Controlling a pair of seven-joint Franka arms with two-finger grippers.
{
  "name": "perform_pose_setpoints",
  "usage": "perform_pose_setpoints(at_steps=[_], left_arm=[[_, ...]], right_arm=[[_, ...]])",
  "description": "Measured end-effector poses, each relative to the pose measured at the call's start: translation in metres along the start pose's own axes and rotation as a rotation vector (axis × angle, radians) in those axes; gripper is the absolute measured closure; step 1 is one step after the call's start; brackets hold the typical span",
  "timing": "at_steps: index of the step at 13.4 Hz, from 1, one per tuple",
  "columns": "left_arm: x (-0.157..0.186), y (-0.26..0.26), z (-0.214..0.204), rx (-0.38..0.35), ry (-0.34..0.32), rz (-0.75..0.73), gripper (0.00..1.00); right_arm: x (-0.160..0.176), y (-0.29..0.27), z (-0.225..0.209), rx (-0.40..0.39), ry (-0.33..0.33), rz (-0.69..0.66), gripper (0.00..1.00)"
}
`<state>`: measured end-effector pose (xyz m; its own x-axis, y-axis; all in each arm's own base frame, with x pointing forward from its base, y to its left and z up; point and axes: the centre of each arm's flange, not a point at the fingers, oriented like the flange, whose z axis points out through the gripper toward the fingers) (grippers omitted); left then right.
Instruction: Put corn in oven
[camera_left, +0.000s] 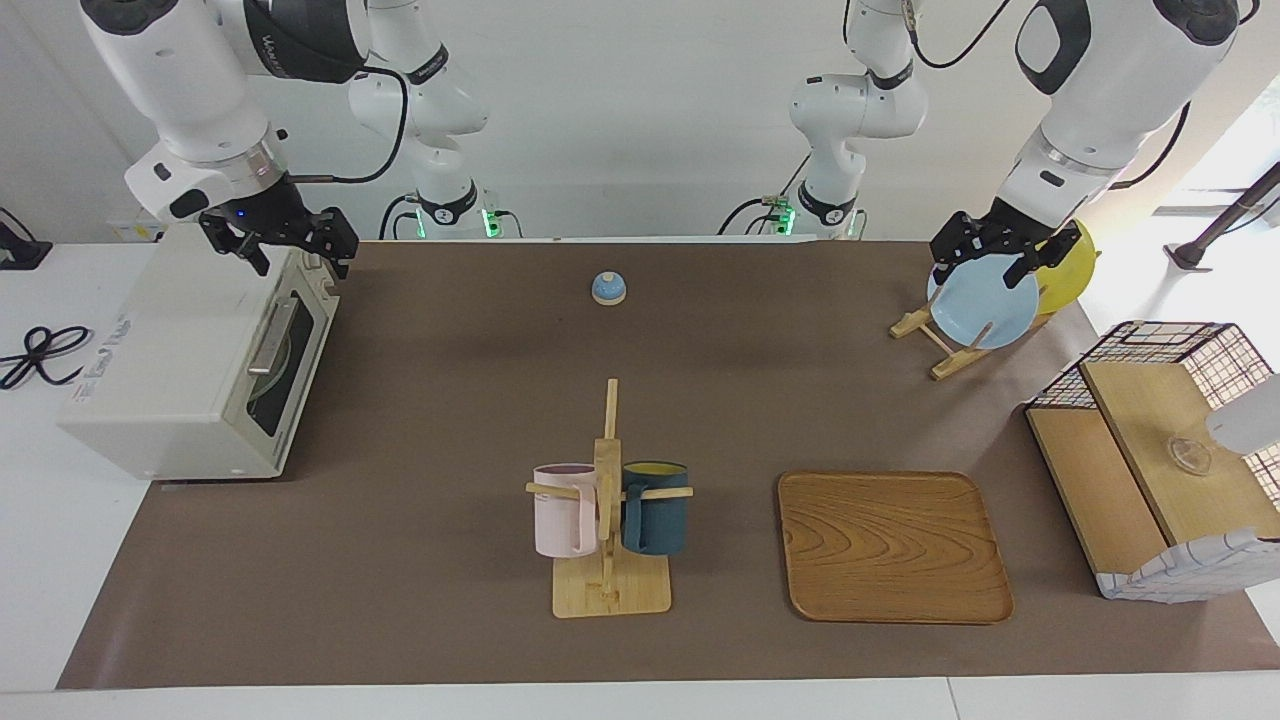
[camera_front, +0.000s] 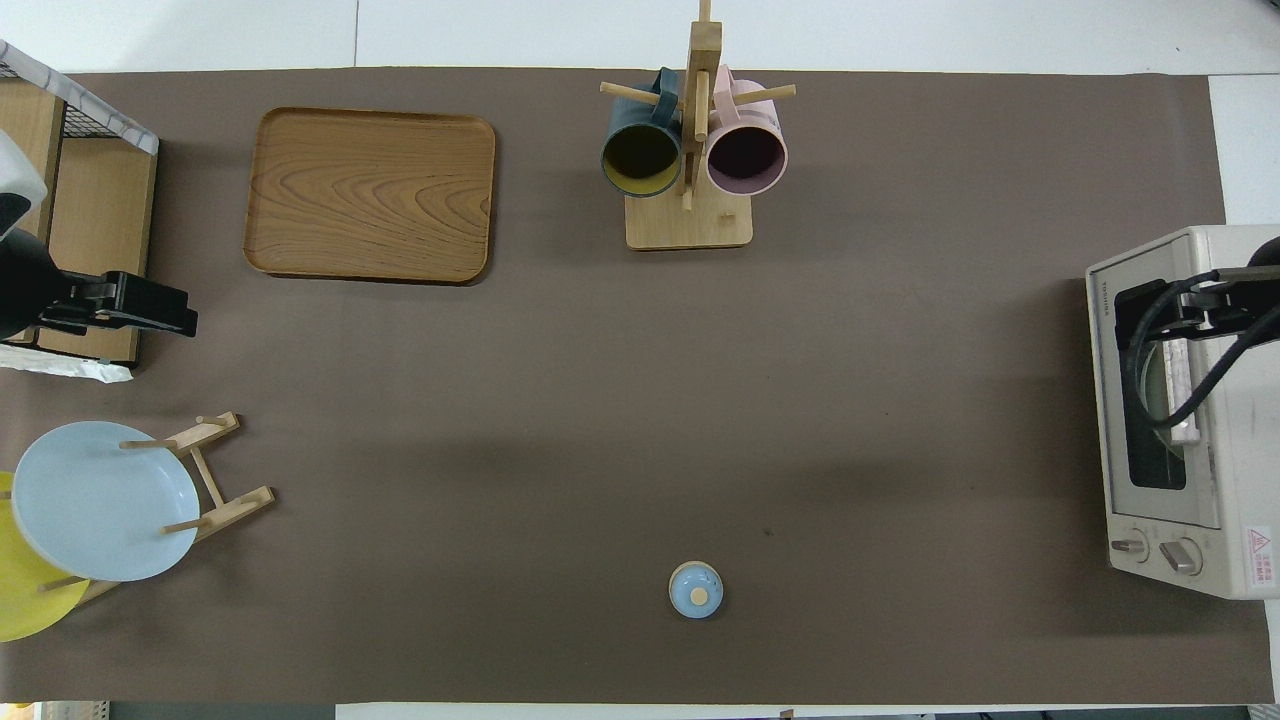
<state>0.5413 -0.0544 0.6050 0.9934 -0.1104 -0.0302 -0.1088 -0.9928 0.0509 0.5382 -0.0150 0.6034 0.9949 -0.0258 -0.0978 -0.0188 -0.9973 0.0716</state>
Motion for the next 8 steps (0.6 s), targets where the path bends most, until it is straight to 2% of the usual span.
perform_pose_setpoints(at_steps=[8], left_arm=[[0.0000,0.0000,0.0000,0.000,0.000,0.000,0.00]], right_arm=[[-0.0002,-0.0048,-0.0080,0.032,-0.002,-0.002,0.00]])
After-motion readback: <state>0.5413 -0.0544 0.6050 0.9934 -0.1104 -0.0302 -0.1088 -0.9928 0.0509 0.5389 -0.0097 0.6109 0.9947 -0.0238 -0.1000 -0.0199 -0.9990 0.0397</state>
